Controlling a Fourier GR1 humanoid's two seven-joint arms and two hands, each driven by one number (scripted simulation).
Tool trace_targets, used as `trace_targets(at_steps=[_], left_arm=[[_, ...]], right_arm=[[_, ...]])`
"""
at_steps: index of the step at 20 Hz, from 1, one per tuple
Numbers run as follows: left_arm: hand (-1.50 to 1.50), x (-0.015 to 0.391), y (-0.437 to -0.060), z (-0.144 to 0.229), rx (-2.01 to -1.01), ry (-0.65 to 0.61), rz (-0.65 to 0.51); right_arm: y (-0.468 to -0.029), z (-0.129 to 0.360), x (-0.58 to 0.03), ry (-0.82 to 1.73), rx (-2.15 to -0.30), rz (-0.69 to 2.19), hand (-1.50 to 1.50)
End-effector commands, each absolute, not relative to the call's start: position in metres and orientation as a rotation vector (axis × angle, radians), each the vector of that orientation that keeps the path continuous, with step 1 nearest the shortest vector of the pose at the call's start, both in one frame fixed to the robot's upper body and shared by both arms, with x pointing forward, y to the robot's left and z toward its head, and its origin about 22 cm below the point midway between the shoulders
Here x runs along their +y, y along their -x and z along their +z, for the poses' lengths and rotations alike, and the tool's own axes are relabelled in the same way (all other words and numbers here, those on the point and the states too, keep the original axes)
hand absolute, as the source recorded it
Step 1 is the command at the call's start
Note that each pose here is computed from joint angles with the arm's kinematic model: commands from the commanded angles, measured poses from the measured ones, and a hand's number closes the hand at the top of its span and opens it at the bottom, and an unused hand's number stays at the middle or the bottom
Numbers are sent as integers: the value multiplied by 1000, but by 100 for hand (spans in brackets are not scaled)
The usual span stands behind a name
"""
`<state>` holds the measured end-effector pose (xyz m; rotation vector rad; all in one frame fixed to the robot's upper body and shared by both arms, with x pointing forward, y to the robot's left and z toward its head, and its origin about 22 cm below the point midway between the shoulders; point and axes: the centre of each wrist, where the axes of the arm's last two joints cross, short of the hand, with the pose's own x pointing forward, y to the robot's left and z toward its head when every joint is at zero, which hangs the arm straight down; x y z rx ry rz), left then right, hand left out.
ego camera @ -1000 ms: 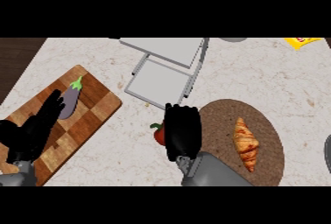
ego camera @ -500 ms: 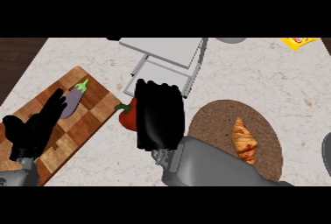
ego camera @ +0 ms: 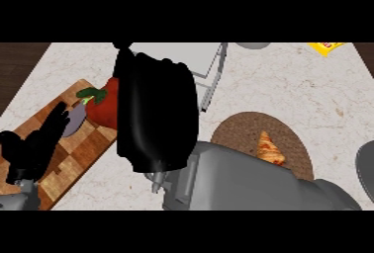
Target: Pick the bell pepper from the placemat and place it in the tiered shelf
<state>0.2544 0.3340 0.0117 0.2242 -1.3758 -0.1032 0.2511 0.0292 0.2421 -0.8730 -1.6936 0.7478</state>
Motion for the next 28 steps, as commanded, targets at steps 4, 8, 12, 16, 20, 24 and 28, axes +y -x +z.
trace_targets(at_steps=[4,8,12,16,20,24,28], left_arm=[[0,330,-246,-7,-1313,-225,-84],[0,339,-247,-2,-1321,-231,-80],[0,341,-240,-3,-1336,-241,-63],[0,345,-233,1,-1322,-255,-74],[0,349,-239,-3,-1340,-256,-73],[0,342,-244,2,-1344,-224,-71],[0,338,-236,5,-1338,-228,-76]], right_arm=[[-245,293,49,910,-1630,511,150],[-256,322,61,1062,-1620,484,150],[-269,341,67,1151,-1536,523,150],[-274,360,73,1206,-1500,521,150],[-286,373,82,1224,-1500,498,150],[-309,359,82,1284,-1443,500,150],[-329,363,78,1329,-1399,512,150]])
